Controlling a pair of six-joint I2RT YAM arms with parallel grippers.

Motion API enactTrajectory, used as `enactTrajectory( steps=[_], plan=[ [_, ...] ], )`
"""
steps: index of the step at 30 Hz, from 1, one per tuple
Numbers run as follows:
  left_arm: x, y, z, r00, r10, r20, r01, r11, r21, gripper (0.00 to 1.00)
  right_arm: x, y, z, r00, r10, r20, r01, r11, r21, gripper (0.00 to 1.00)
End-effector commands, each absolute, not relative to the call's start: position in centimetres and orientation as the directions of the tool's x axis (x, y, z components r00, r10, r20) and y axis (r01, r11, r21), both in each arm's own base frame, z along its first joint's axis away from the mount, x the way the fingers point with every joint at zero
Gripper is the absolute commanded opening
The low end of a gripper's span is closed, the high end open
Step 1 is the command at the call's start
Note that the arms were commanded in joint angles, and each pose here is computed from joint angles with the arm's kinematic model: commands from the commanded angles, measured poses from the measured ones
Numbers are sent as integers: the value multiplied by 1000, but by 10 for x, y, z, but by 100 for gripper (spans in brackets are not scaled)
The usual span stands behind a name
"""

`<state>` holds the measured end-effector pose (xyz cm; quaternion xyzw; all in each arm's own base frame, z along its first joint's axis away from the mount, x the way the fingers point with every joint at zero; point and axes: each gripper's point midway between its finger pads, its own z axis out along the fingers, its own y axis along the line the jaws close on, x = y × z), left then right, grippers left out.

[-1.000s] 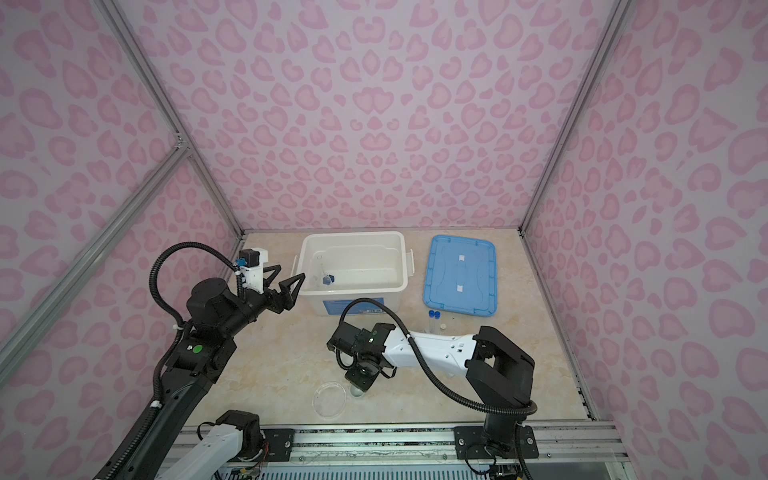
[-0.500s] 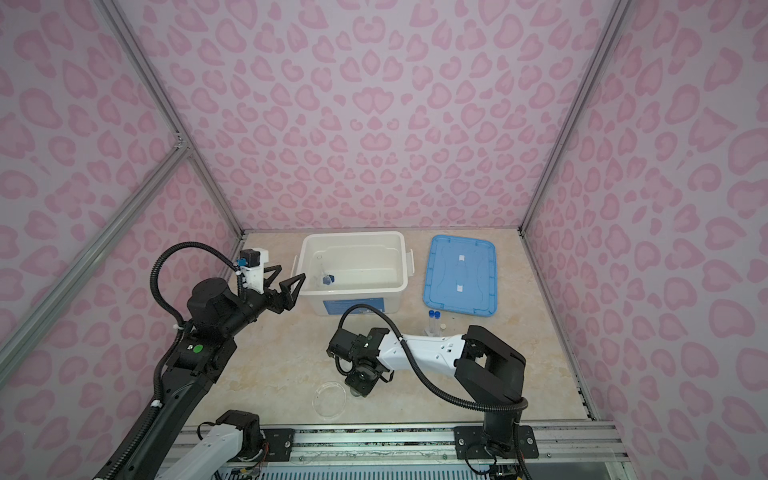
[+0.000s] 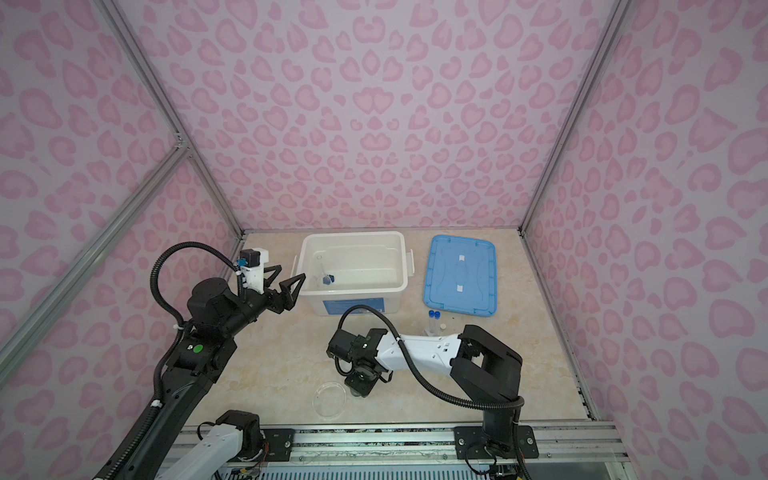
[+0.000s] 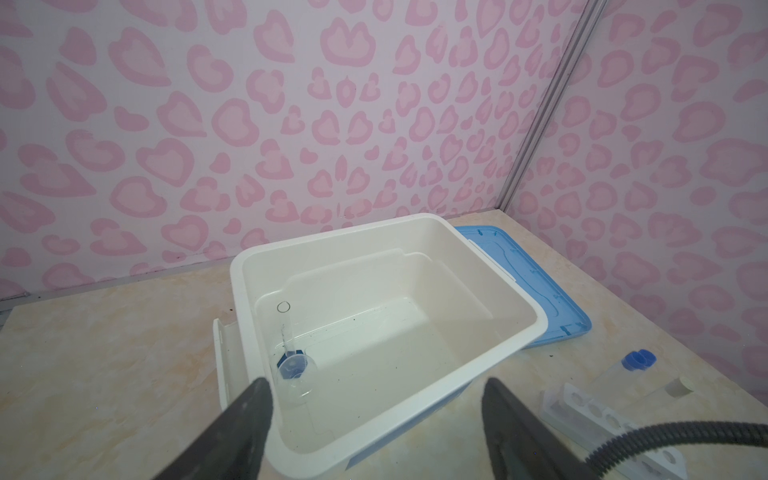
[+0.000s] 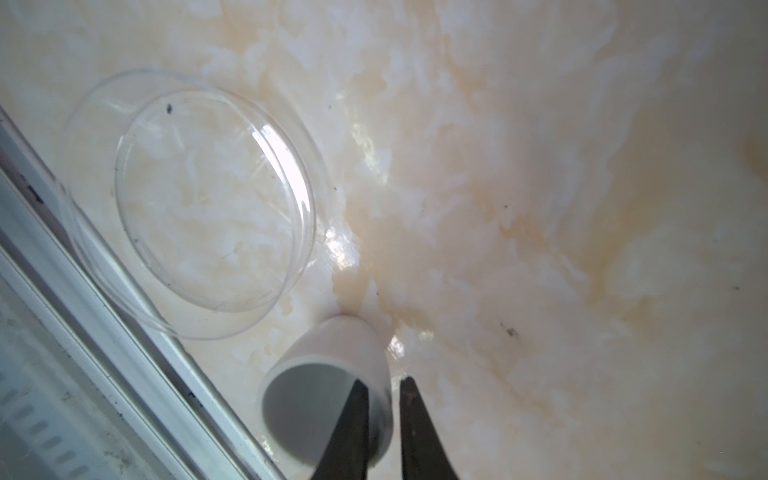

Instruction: Organize the chemistry lab equipment

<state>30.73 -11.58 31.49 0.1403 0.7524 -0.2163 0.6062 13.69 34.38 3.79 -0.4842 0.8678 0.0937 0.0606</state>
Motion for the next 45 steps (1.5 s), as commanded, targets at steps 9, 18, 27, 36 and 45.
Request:
enactTrajectory(
  steps=[9,18,27,36,45],
  plan=[
    [307,-118,321,-200,-54,-978,493,857,-149,81,139,343,37,-504,-845,-179,-864,497,81,9],
    [308,-120,321,-204,-53,-978,497,855,-150,81,143,344,54,-494,-847,-195,-869,487,87,7],
    [307,-119,322,-200,-52,-978,497,855,-147,81,175,349,114,-465,-844,-265,-883,465,69,7],
    [306,-117,321,-201,-50,-978,490,860,-145,81,239,349,191,-440,-805,-398,-877,480,0,7],
    [308,-122,317,-214,-52,-975,507,848,-157,81,323,363,248,-401,-711,-577,-841,536,-76,7]
  ],
)
